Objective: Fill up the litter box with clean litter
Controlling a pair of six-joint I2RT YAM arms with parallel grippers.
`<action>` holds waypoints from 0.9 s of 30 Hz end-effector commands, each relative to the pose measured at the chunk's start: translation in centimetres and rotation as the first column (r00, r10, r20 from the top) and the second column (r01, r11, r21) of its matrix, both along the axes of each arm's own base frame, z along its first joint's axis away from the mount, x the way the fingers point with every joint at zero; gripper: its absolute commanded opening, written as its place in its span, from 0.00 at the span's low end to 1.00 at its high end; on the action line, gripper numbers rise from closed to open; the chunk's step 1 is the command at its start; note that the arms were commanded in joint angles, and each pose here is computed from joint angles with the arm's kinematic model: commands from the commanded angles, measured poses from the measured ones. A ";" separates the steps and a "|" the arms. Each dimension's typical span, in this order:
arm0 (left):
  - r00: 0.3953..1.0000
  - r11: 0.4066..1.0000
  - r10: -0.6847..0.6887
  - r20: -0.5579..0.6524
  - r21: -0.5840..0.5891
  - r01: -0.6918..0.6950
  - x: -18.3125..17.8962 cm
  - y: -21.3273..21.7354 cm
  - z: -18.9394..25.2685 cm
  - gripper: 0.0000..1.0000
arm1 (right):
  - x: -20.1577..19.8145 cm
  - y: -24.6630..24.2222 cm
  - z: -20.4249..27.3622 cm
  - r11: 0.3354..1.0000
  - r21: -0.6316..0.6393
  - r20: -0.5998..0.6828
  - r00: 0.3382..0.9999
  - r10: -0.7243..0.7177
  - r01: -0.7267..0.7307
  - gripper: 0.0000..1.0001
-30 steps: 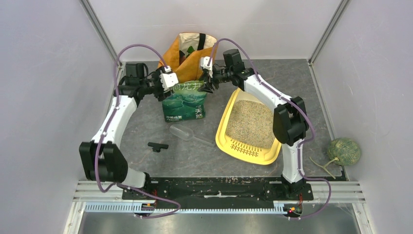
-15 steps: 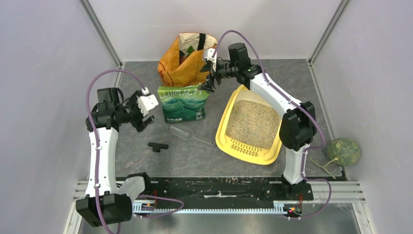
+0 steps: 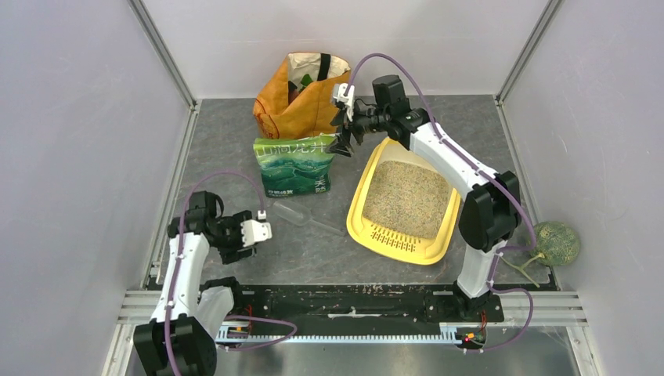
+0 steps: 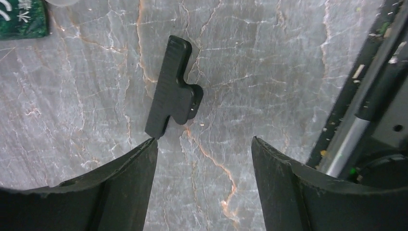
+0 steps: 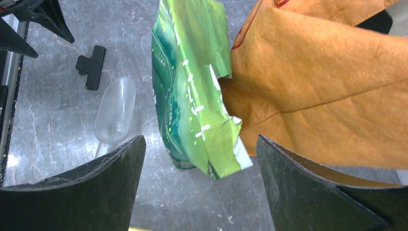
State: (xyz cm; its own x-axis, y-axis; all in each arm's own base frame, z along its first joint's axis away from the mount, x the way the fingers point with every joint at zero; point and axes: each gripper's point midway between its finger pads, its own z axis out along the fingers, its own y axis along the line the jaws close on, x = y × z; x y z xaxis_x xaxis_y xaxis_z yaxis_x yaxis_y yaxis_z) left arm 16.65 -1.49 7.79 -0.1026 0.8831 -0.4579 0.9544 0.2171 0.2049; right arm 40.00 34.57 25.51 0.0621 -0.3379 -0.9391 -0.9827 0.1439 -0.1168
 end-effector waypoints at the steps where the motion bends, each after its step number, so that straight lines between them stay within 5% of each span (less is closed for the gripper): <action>1: 0.982 0.992 -0.096 0.165 0.092 0.082 2.8 0.8 -1.3 0.77 | -1.3 -1.5 2.4 0.999 0.007 0.021 0.999 -0.044 0.044 0.92; 9: 0.962 0.978 -0.142 0.234 0.181 0.101 4.5 1.4 -4.6 0.72 | -1.8 -2.3 1.9 0.997 -0.020 0.003 0.997 -0.074 0.074 0.91; 18: 0.958 0.983 -0.150 0.244 0.141 0.117 5.6 0.2 -5.2 0.67 | -1.7 -2.7 1.6 0.995 -0.038 0.002 0.996 -0.091 0.091 0.91; 27: 0.950 0.982 -0.179 0.257 0.108 0.156 6.5 -1.0 -4.7 0.17 | -2.0 -3.0 1.5 0.995 -0.049 0.002 0.996 -0.089 0.089 0.91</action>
